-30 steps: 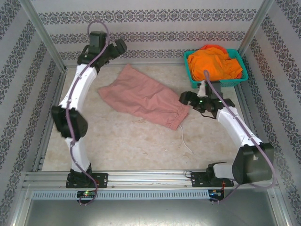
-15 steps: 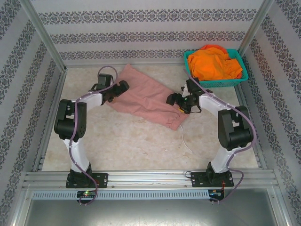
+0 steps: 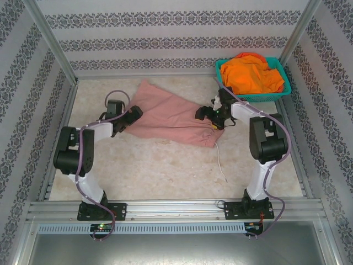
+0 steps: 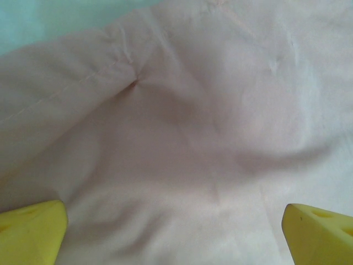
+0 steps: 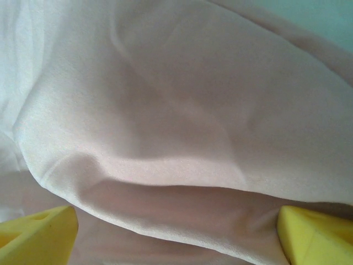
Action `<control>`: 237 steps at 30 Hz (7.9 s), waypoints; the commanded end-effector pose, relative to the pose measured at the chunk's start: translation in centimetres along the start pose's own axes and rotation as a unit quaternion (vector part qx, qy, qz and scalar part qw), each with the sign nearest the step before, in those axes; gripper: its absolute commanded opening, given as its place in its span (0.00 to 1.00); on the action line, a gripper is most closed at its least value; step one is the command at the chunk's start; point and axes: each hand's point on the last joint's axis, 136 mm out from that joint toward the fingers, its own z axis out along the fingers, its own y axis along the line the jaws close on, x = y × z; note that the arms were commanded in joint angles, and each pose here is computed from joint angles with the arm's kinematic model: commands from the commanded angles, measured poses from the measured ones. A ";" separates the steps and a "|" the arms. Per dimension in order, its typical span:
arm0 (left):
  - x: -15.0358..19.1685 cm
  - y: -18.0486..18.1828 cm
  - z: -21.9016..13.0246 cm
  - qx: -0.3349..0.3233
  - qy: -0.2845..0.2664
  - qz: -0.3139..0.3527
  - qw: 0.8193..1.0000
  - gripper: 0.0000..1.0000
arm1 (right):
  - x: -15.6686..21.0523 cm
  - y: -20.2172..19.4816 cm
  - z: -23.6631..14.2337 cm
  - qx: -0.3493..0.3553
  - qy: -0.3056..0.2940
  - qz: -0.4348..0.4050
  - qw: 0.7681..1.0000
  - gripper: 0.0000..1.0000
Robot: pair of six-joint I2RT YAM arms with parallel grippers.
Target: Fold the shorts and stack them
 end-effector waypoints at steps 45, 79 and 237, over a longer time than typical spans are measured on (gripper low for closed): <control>-3.7 5.5 2.1 -0.040 -0.007 -0.046 0.998 1.00 | 11.3 1.7 1.7 -0.010 0.078 -0.019 0.997 0.98; 13.3 -26.5 -12.4 0.279 0.079 0.158 0.944 0.43 | 5.0 -0.2 -15.0 -0.023 -0.184 -0.069 0.980 0.98; 17.9 -15.9 3.1 0.162 0.199 0.025 0.966 0.40 | 11.2 5.8 -2.2 -0.123 -0.019 0.120 0.985 0.88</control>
